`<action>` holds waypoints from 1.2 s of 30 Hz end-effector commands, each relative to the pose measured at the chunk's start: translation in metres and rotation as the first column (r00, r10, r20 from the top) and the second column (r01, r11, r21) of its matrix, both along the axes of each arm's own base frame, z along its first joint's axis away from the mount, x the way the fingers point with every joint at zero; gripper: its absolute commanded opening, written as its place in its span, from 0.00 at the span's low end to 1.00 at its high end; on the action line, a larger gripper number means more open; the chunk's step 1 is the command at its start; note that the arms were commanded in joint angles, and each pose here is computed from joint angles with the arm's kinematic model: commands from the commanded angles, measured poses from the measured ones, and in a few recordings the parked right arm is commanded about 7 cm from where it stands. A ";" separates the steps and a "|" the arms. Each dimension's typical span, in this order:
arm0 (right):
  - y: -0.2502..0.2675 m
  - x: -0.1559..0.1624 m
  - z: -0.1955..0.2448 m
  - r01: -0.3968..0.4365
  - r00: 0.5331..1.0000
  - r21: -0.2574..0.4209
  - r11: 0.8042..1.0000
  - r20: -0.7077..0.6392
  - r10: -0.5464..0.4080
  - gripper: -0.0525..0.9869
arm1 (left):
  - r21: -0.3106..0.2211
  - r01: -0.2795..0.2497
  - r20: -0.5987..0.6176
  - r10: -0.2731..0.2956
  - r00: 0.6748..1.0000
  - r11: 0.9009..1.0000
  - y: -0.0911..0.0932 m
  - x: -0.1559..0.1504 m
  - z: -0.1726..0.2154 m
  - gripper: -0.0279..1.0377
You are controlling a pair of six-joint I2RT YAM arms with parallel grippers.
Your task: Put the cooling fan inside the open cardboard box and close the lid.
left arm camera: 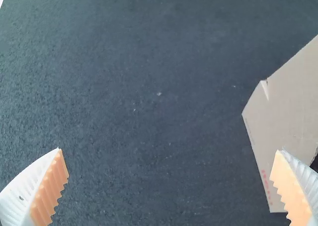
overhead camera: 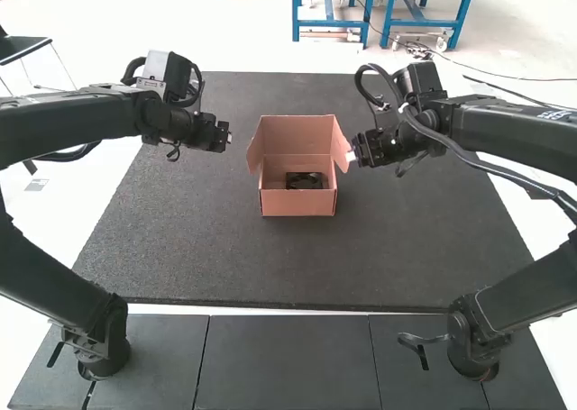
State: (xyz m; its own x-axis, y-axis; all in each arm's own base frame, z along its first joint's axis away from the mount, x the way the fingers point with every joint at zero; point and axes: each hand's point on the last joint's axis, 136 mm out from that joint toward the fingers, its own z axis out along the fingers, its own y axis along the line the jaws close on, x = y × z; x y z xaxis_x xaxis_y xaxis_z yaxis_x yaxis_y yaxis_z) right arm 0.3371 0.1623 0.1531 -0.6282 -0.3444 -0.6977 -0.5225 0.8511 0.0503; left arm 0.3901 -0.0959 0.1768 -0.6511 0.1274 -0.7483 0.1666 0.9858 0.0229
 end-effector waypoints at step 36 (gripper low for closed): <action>0.021 0.038 -0.001 -0.036 0.999 0.028 0.999 -0.007 0.036 0.67 | -0.052 0.109 0.001 -0.109 0.994 0.993 -0.042 0.031 -0.013 0.93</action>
State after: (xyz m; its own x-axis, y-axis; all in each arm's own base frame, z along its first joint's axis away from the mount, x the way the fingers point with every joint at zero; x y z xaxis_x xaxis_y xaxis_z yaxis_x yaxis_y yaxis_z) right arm 0.3675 0.1812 0.1396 -0.6411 -0.3564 -0.6797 -0.5480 0.8326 0.0803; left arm 0.4182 -0.1153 0.1458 -0.6715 0.1434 -0.7270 0.2058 0.9786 0.0029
